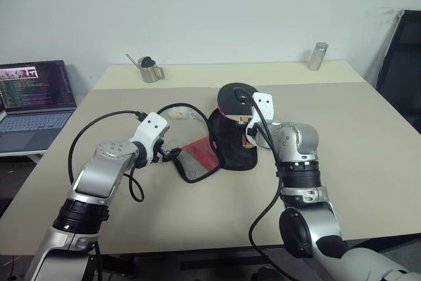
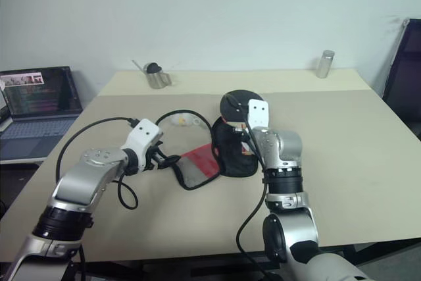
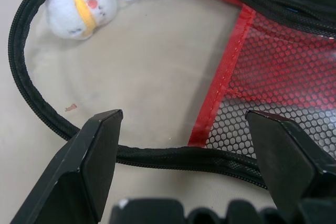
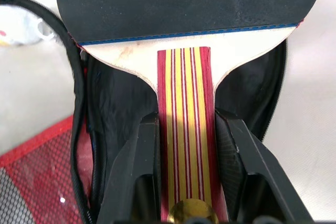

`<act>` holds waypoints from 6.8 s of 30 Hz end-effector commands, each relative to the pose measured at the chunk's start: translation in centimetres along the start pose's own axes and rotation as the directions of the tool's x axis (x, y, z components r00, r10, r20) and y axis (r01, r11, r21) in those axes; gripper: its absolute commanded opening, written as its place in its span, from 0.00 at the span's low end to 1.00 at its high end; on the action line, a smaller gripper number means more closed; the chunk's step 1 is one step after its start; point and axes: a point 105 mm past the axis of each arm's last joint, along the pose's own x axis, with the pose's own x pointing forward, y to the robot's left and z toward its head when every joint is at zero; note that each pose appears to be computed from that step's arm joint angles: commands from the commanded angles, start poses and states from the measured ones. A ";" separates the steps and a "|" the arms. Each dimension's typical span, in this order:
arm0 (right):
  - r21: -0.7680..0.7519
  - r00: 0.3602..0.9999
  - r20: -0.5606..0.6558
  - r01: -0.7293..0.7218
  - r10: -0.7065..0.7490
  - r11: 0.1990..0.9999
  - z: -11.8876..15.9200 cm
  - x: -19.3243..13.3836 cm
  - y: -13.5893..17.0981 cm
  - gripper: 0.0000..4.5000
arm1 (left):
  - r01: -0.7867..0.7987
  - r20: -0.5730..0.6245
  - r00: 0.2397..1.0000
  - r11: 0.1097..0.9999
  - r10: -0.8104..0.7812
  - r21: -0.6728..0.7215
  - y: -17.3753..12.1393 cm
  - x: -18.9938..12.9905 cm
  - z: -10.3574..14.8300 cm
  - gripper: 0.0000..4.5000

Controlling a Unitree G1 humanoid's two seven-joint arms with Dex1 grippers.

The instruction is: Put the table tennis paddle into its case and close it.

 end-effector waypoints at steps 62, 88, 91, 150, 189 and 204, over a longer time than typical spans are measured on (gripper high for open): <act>-0.022 0.995 -0.044 -0.088 0.086 0.996 -1.6 -0.8 0.6 0.99 | 0.020 0.098 0.995 1.000 -0.019 -0.006 1.8 -0.7 2.7 0.91; -0.675 0.619 -0.033 -0.593 0.785 0.439 2.2 -10.2 -1.8 1.00 | -0.101 -0.137 0.986 0.993 0.093 -0.054 5.7 0.9 -4.4 1.00; -0.683 0.595 -0.029 -0.598 0.803 0.419 2.4 -10.8 -1.7 1.00 | -0.075 -0.135 0.989 0.994 0.064 -0.084 5.0 1.3 -4.6 1.00; -0.727 0.767 0.138 -0.350 0.626 0.590 5.4 -14.0 -9.0 1.00 | 0.092 0.341 0.936 0.996 -0.090 0.008 -8.2 9.3 11.5 0.00; 0.551 0.925 0.002 -0.319 0.381 0.771 -5.3 -3.2 -8.2 1.00 | 0.496 0.211 0.841 0.865 -0.499 0.070 -4.4 -5.6 2.7 0.99; 0.578 0.869 -0.010 -0.398 0.494 0.712 -7.5 -0.8 -3.0 1.00 | 0.453 0.186 0.869 0.888 -0.459 0.075 -4.3 -5.8 2.1 0.99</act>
